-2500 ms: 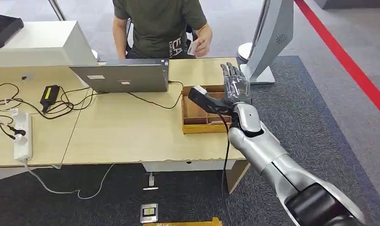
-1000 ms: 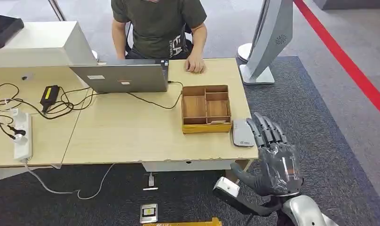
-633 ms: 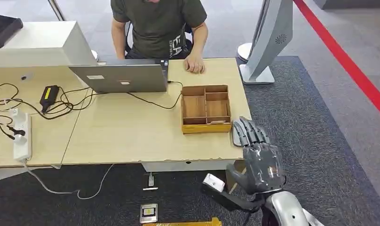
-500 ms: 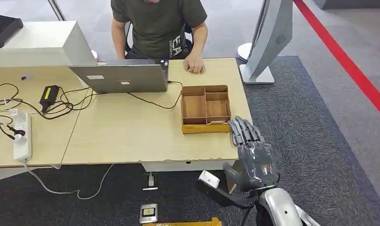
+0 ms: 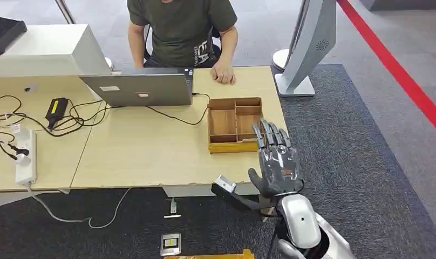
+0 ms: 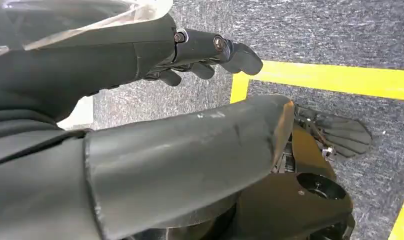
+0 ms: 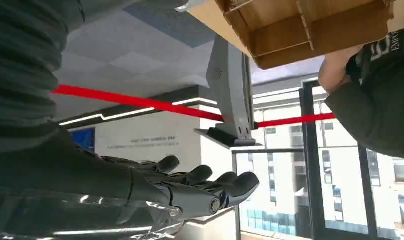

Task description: Pass the card to the sensor for recognition and then transmit it.

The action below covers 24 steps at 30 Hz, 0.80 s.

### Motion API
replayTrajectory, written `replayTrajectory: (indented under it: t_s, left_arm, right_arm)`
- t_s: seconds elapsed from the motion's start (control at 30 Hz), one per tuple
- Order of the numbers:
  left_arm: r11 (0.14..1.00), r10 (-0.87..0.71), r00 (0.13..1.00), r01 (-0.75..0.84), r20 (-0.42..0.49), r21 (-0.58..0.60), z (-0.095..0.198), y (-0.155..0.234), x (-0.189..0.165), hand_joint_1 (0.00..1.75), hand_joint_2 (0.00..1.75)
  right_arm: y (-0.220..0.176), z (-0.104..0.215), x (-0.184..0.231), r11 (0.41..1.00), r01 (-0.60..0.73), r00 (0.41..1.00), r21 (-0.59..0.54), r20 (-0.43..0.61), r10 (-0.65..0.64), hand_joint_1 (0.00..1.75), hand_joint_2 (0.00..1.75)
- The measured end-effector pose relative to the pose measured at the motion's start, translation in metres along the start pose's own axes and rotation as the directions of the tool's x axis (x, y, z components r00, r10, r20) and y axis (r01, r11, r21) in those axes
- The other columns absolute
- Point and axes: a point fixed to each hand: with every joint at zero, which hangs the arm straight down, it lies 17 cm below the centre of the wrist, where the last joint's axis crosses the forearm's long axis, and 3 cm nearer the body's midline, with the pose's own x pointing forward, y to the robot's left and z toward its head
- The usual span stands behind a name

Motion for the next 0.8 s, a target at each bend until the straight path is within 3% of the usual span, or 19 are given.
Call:
replayTrajectory:
  t_s: [0.3,0.8]
  left_arm:
    - [1.0,-0.026,0.999,0.026,0.028,-0.015,0.0,-0.002,0.005,0.0,0.0]
    - [0.999,-0.034,0.999,0.034,0.027,-0.015,-0.001,0.001,0.005,0.0,0.0]
  right_arm:
    - [0.027,-0.044,-0.014,0.988,-0.151,0.988,0.016,-0.012,0.151,0.0,1.75]
    - [0.071,-0.063,-0.023,0.973,-0.19,0.981,0.128,-0.019,0.194,0.0,1.75]
